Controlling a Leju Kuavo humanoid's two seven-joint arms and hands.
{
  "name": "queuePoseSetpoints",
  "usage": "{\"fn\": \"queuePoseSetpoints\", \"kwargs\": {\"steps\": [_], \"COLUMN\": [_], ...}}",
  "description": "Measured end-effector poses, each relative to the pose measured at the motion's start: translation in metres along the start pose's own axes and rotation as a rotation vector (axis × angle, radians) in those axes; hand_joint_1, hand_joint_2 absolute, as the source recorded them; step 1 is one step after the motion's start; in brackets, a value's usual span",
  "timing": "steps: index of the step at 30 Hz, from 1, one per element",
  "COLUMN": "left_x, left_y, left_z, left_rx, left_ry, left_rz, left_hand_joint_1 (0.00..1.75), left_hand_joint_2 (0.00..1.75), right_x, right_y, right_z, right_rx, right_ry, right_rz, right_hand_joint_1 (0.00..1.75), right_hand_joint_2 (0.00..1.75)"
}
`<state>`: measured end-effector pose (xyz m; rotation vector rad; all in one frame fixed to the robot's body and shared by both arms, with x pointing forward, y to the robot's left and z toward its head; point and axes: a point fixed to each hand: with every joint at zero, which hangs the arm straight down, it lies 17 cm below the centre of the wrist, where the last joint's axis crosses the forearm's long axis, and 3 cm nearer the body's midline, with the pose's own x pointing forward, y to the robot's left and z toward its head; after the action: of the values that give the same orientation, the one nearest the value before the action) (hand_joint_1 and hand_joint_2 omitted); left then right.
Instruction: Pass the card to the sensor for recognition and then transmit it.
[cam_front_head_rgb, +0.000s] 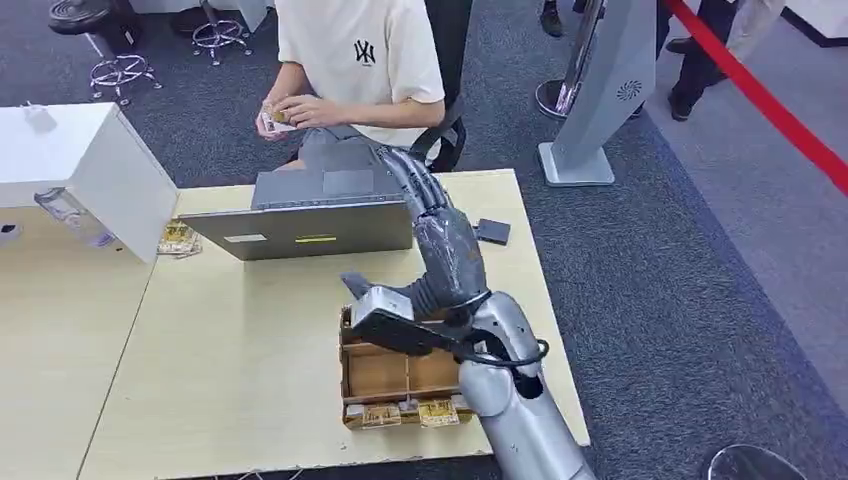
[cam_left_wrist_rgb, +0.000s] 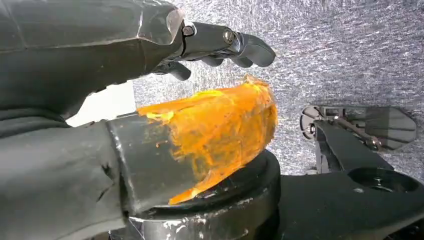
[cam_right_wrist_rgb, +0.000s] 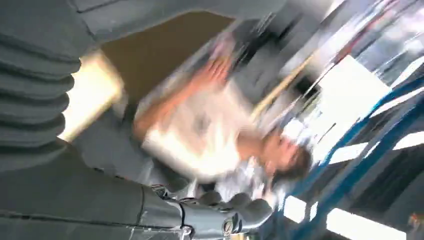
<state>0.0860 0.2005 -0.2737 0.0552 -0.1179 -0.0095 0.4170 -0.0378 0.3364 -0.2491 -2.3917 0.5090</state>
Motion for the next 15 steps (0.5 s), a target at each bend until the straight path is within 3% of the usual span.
{"fn": "queuePoseSetpoints", "kwargs": {"steps": [4, 6, 13, 15], "left_x": [0.0, -0.001, -0.001, -0.001], "left_y": [0.002, 0.002, 0.006, 0.006], "left_z": [0.0, 0.0, -0.001, -0.001], "left_rx": [0.004, 0.005, 0.01, 0.01], "left_ry": [0.002, 0.003, 0.003, 0.003], "left_rz": [0.001, 0.001, 0.001, 0.001], "left_hand_joint_1": [0.0, 0.0, 0.0, 0.0], "left_hand_joint_2": [0.0, 0.0, 0.0, 0.0], "right_x": [0.03, 0.041, 0.039, 0.048], "right_y": [0.001, -0.002, -0.01, -0.011], "right_z": [0.014, 0.025, 0.037, 0.042], "right_rx": [0.082, 0.113, 0.105, 0.136], "right_ry": [-0.048, -0.074, -0.071, -0.094], "right_rz": [-0.557, -0.734, -0.804, -0.913], "right_hand_joint_1": [0.0, 0.0, 0.0, 0.0], "right_hand_joint_2": [0.0, 0.0, 0.0, 0.0]}}
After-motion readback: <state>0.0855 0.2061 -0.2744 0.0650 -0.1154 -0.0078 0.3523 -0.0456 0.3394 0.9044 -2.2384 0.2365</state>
